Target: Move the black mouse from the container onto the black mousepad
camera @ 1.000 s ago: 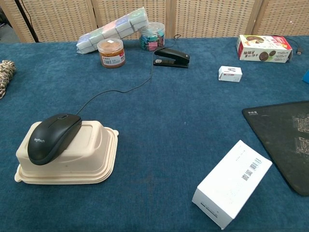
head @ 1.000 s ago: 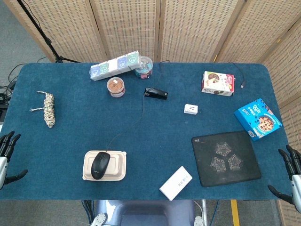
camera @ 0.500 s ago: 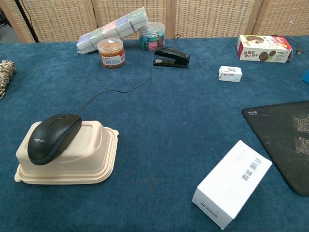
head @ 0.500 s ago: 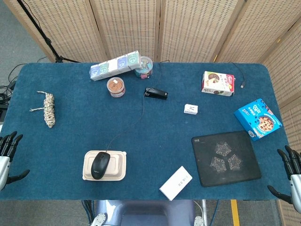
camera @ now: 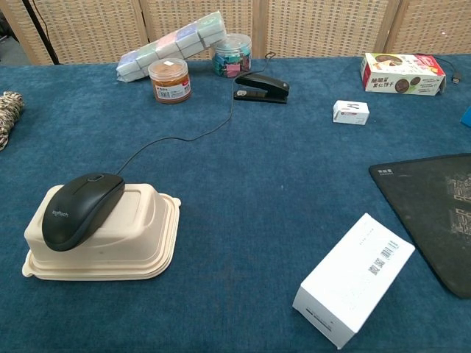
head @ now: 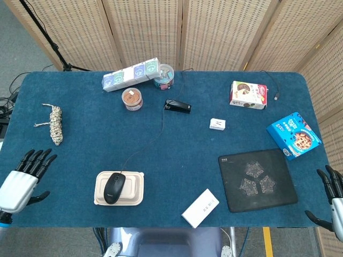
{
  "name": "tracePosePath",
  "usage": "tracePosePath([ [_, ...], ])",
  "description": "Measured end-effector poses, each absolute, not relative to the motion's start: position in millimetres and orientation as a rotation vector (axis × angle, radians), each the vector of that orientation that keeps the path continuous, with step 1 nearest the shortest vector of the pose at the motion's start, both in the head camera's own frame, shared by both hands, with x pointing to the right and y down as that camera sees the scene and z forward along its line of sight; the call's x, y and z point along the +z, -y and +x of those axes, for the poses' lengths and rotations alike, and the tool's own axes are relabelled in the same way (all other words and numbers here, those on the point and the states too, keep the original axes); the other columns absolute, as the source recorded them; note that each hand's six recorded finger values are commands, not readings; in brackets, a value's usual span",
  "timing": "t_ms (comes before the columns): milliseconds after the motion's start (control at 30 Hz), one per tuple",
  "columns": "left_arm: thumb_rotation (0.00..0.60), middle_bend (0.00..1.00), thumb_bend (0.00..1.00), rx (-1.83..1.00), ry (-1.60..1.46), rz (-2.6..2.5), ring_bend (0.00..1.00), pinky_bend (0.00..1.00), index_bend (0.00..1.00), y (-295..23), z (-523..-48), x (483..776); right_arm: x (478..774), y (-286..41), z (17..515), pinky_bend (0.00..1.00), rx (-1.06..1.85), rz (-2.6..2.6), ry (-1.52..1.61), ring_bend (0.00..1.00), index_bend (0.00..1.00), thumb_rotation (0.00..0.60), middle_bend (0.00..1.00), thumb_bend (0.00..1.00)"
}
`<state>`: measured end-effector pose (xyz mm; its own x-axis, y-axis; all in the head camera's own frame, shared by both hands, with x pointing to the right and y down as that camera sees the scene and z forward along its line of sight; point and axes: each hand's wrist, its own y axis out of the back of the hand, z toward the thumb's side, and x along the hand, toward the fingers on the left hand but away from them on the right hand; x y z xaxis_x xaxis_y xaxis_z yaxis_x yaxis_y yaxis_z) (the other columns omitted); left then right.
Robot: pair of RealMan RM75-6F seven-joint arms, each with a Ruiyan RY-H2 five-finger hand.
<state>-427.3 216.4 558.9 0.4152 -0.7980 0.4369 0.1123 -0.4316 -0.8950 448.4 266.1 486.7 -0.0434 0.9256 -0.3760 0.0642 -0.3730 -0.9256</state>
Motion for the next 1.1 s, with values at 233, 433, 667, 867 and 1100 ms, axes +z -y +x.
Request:
tracePosePath([
  [233, 0.600, 0.00, 0.00, -0.952, -0.319, -1.664, 0.00, 0.00, 0.00, -214.5, -391.5, 567.3, 487.2, -265.0, 449.6, 0.00, 1.512, -1.496, 1.090, 0.00, 0.00, 0.600, 0.00, 0.00],
  [433, 0.600, 0.00, 0.02, -0.814, -0.198, -1.576, 0.00, 0.00, 0.00, -219.1, -367.0, 566.9, 486.1, -264.3, 451.0, 0.00, 1.514, -1.493, 1.099, 0.00, 0.00, 0.600, 0.00, 0.00],
  [667, 0.600, 0.00, 0.05, -0.749, -0.102, -1.529, 0.00, 0.00, 0.00, -220.1, -342.1, 576.6, 485.2, -263.6, 452.5, 0.00, 1.516, -1.488, 1.108, 0.00, 0.00, 0.600, 0.00, 0.00],
  [867, 0.600, 0.00, 0.05, -0.666, -0.011, -1.474, 0.00, 0.00, 0.00, -222.4, -314.0, 583.9, 484.8, -262.5, 454.6, 0.00, 1.520, -1.484, 1.116, 0.00, 0.00, 0.600, 0.00, 0.00],
  [1100, 0.600, 0.00, 0.05, -0.611, 0.057, -1.449, 0.00, 0.00, 0.00, -229.3, -290.1, 595.1, 484.2, -260.6, 457.3, 0.00, 1.524, -1.481, 1.127, 0.00, 0.00, 0.600, 0.00, 0.00],
])
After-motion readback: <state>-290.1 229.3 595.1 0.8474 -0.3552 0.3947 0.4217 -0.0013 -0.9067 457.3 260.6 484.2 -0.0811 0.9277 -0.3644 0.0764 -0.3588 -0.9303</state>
